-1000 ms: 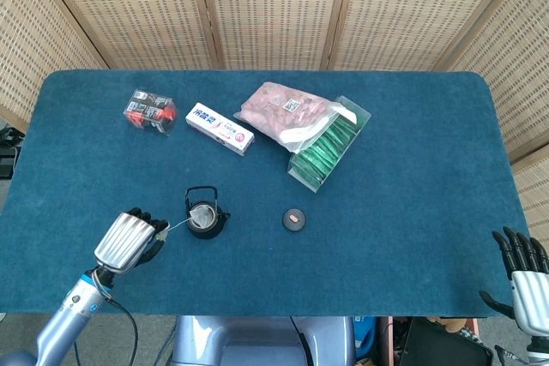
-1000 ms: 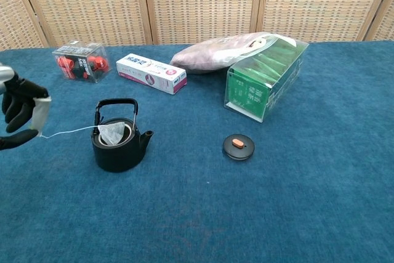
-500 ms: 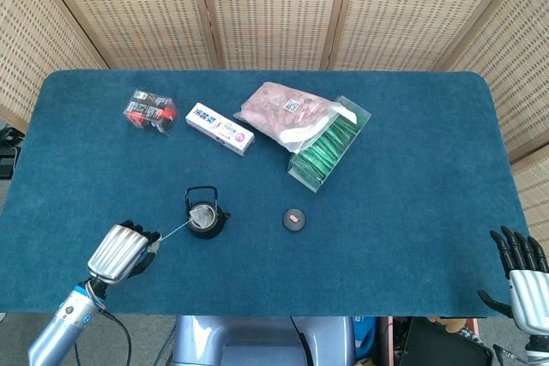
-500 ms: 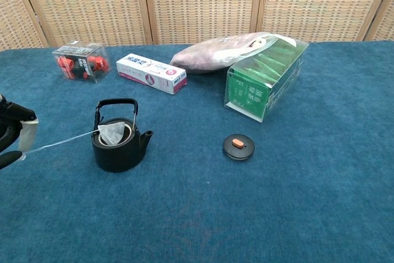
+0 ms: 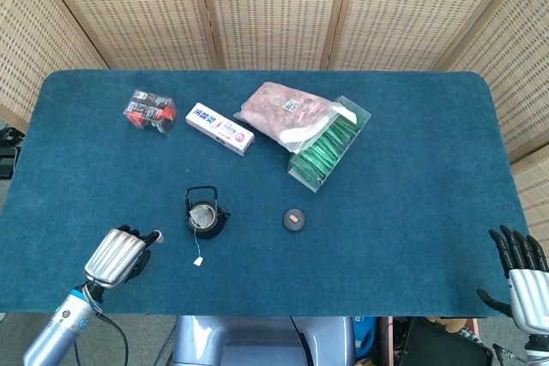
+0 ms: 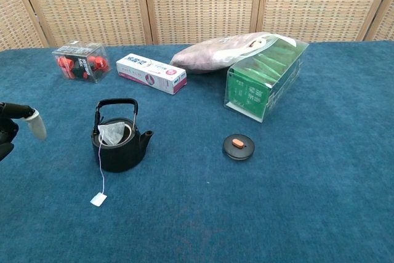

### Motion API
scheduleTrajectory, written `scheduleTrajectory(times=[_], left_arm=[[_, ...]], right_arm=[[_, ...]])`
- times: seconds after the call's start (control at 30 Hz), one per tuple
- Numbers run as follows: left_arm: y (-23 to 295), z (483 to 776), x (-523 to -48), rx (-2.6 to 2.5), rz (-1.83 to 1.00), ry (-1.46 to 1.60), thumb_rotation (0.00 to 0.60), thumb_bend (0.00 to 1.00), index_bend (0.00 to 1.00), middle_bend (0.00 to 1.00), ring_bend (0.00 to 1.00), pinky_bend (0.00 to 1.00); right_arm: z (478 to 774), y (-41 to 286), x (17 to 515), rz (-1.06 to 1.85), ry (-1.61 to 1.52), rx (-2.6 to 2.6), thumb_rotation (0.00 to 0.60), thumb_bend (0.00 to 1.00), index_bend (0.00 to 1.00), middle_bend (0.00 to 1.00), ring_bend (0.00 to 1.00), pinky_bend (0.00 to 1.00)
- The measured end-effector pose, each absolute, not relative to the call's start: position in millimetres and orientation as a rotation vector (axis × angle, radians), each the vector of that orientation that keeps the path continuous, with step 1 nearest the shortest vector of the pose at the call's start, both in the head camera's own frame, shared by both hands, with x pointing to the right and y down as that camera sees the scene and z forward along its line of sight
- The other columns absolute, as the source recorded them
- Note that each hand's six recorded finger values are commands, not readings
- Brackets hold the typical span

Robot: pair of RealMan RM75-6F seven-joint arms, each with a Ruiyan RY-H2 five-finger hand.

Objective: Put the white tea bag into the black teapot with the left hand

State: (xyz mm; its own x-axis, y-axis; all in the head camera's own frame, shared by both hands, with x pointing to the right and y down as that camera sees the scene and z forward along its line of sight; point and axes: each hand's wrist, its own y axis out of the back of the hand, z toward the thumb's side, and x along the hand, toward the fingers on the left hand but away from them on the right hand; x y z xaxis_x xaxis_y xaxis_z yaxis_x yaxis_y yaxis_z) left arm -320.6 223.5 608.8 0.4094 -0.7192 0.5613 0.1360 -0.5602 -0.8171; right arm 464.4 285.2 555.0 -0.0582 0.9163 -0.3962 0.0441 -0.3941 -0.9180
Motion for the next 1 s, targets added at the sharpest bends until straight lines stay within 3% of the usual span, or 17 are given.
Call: scheduleTrajectory(times=[0.1,0.33,0.43,0.6,1.0], left_arm=[[221,607,-320,-1.802,-1.266,0.479,0.6,0.6,0.24,0.73,0.63,0.51],[212,602,-311,-1.784,-1.263,0.393,0.6,0.89,0.04,0.75,0.65,0.52],[209,601,-308,-1.779,-1.279,0.336,0.6,0.95,0.01,0.75,0.65,0.52],[205,601,-300,-1.766,-1.297,0.248,0.6,1.0,0.0,0.76,0.65,0.52],[196,616,-286,-1.789,-1.362,0.112,0.6,1.0,0.0,0.77,0.67,0.52]], right_arm=[[555,285,464,1.54,-1.063,-1.496,0.6,0.07,0.09,0.12,0.0,0.08],[555,286,464,1.538,-1.062,-1.499,0.6,0.07,0.09,0.12,0.0,0.08],[554,286,464,1.534,-1.062,-1.497,0.6,0.07,0.09,0.12,0.0,0.08],[554,287,464,1.537,-1.066,-1.494,0.6,0.07,0.09,0.12,0.0,0.08],[554,288,466,1.543,-1.069,-1.495,0.6,0.07,0.09,0.12,0.0,0.08]])
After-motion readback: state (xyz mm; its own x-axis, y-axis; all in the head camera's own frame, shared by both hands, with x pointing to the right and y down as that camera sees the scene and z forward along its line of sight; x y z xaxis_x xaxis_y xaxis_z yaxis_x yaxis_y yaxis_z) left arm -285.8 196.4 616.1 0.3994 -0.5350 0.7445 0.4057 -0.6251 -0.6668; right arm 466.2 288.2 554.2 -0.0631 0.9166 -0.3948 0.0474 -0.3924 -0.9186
